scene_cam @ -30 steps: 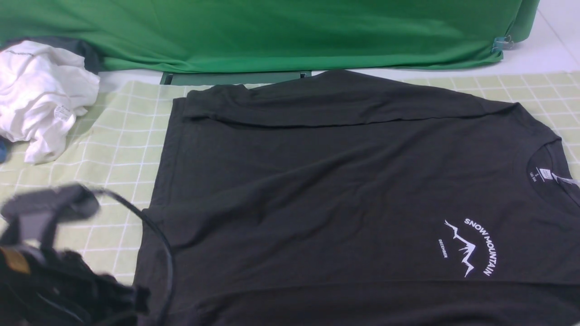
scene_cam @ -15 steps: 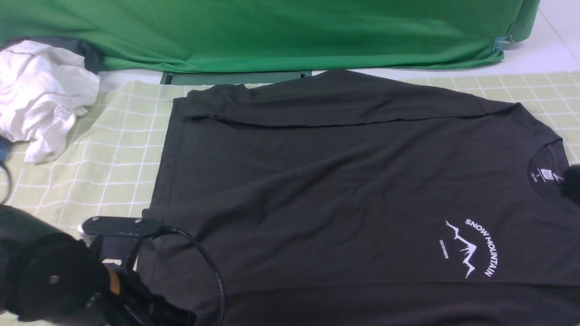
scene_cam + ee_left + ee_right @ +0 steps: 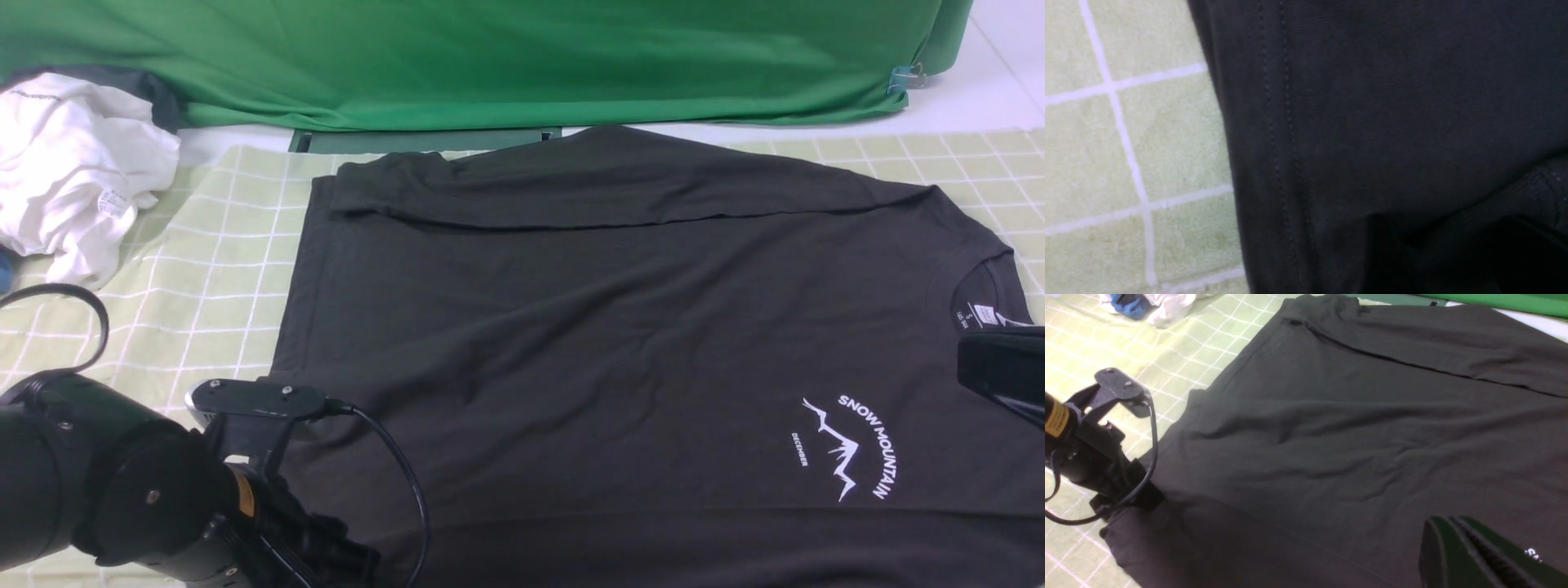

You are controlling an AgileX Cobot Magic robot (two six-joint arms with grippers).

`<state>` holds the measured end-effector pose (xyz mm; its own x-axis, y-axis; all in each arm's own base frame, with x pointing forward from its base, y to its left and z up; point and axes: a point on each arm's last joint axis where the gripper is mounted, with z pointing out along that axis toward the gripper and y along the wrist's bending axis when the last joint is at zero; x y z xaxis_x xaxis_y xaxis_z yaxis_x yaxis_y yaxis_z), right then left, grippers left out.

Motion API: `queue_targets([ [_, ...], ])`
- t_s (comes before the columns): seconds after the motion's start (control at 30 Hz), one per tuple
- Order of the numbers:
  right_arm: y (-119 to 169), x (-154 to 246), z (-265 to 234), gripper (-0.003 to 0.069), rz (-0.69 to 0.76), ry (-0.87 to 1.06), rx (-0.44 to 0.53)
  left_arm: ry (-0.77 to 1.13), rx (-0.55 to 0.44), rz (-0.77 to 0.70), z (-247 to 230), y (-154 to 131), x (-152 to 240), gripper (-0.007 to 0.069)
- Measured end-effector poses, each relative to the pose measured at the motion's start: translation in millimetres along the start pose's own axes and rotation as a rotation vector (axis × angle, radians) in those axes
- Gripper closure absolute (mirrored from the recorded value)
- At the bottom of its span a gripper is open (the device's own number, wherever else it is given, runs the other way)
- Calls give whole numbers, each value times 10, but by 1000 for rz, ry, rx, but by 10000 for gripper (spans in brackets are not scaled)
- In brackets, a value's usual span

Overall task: Fold a long-sleeved shirt over a green coffee tablecloth.
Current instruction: 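Grasp the left edge of the dark T-shirt lying flat on the table, then fold the left side of the black T-shirt inward over its body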

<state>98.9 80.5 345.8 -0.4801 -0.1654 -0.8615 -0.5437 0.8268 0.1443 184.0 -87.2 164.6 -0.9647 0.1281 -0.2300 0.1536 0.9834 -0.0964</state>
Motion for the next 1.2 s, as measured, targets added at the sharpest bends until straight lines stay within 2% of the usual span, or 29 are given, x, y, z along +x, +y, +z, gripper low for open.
queue_targets([
  [0.17, 0, 0, 0, 645, 0, 0, 0, 3, 15, 4, 1, -13, 2, 554],
  [0.27, 0, 0, 0, 641, -1, 0, 0, 7, 29, 26, 0, -26, 6, 603],
  [0.53, 0, 0, 0, 631, -1, 0, 0, 1, 32, 84, -314, -94, -185, 611],
  [0.73, 0, 0, 0, 623, 0, 0, 0, -155, 6, 151, -877, -179, -595, 611],
  [0.97, 0, 0, 0, 616, 0, 0, 0, -313, -139, 233, -1292, -164, -1023, 611],
  [1.2, 0, 0, 0, 606, 0, 0, 0, -324, -261, 279, -1170, -178, -1435, 611],
])
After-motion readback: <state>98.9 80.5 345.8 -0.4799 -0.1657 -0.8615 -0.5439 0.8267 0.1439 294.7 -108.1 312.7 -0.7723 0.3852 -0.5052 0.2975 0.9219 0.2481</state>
